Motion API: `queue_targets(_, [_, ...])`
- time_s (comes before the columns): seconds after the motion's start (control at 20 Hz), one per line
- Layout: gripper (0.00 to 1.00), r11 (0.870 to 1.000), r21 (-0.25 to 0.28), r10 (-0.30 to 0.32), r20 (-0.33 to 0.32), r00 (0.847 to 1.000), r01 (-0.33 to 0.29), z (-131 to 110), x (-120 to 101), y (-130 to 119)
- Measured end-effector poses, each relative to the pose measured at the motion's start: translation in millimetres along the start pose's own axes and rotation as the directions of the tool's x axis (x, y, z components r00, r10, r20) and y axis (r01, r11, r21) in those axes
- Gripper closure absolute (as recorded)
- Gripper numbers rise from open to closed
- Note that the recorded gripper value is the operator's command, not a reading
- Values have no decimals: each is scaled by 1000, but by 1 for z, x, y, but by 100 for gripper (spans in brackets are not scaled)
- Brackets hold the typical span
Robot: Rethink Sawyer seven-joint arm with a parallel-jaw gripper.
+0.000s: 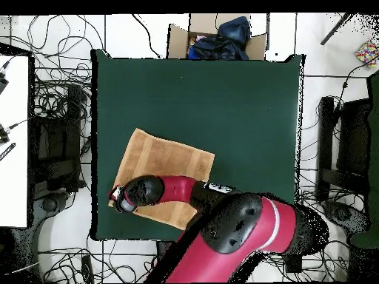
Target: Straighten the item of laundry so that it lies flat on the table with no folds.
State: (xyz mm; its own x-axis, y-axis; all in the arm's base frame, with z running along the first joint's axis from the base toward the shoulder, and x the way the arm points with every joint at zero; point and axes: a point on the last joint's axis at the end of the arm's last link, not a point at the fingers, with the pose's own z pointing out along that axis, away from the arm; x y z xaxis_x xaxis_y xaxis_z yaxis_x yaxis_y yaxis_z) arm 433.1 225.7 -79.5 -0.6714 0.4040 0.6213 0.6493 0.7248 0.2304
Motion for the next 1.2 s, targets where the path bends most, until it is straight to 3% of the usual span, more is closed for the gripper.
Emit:
queue_targets(0.05, [0, 1000, 13, -8, 8, 1000, 7, 2, 1, -1])
queue_targets(0.2, [0, 984, 130, -130, 86, 988, 118, 9, 20, 13])
queue_targets(0.25, [0, 948, 235, -253, 144, 957, 216, 15, 38, 23])
queue_targets(0.35, [0, 918, 292, -327, 172, 929, 269, 20, 48, 27])
queue_targets(0.4, [0, 891, 335, -382, 189, 905, 306, 24, 55, 29])
queue_targets(0.45, [0, 848, 393, -461, 212, 862, 356, 29, 66, 31])
queue_targets(0.5, [0, 833, 410, -486, 220, 846, 371, 31, 69, 31])
queue_targets(0.65, [0, 807, 441, -528, 244, 813, 392, 34, 75, 30])
queue_targets(0.8, [0, 810, 440, -527, 254, 811, 388, 34, 75, 29])
queue_targets(1.2, [0, 840, 419, -478, 272, 835, 344, 28, 73, 31])
